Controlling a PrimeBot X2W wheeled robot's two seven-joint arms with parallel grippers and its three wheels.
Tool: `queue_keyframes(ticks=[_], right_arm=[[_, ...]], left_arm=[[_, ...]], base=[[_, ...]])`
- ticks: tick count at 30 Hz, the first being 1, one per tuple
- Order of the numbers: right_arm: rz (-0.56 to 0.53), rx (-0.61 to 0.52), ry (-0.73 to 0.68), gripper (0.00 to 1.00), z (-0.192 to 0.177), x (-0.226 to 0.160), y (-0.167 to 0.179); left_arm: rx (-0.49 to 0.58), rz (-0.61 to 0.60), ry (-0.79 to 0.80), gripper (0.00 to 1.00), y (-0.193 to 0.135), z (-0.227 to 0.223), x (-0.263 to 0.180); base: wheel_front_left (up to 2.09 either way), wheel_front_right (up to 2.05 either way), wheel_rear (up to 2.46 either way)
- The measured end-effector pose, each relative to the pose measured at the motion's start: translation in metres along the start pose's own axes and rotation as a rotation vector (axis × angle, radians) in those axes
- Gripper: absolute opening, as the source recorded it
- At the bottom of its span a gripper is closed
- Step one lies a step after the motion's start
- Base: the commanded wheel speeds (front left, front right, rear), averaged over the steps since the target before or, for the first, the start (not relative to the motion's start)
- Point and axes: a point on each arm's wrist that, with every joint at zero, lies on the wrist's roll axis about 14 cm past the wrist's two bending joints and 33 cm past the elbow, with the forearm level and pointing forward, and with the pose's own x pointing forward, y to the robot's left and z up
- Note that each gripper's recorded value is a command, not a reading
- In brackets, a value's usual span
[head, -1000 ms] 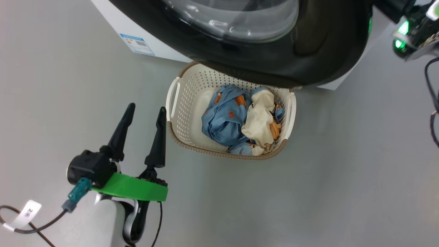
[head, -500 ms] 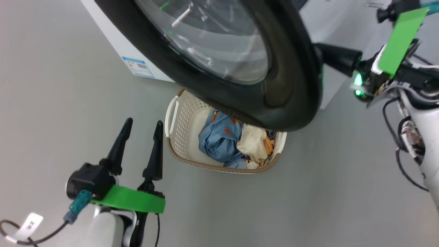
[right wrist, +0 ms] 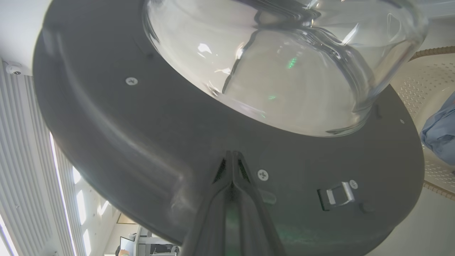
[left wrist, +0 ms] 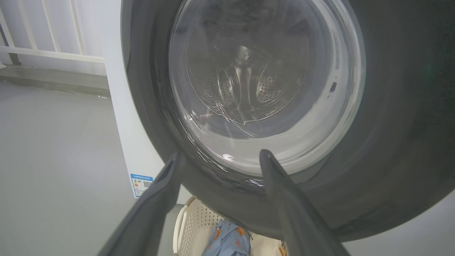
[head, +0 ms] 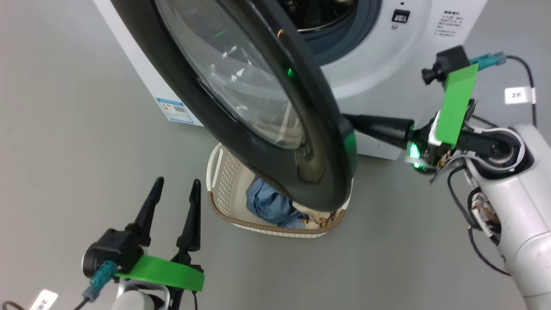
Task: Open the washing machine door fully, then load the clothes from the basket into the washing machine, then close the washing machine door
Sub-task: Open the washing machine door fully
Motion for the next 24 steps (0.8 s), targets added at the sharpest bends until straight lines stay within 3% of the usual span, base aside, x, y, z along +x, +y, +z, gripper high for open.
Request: queue_keyframes(ticks=[24], right_arm=[[0.103, -0.003, 0.189, 0.00, -0.072, 0.042, 0.033]], left_arm=[[0.006, 0.046, -0.024, 1.00, 0.011, 0.011, -0.031]], base=[[0.00, 0.00, 0.00]])
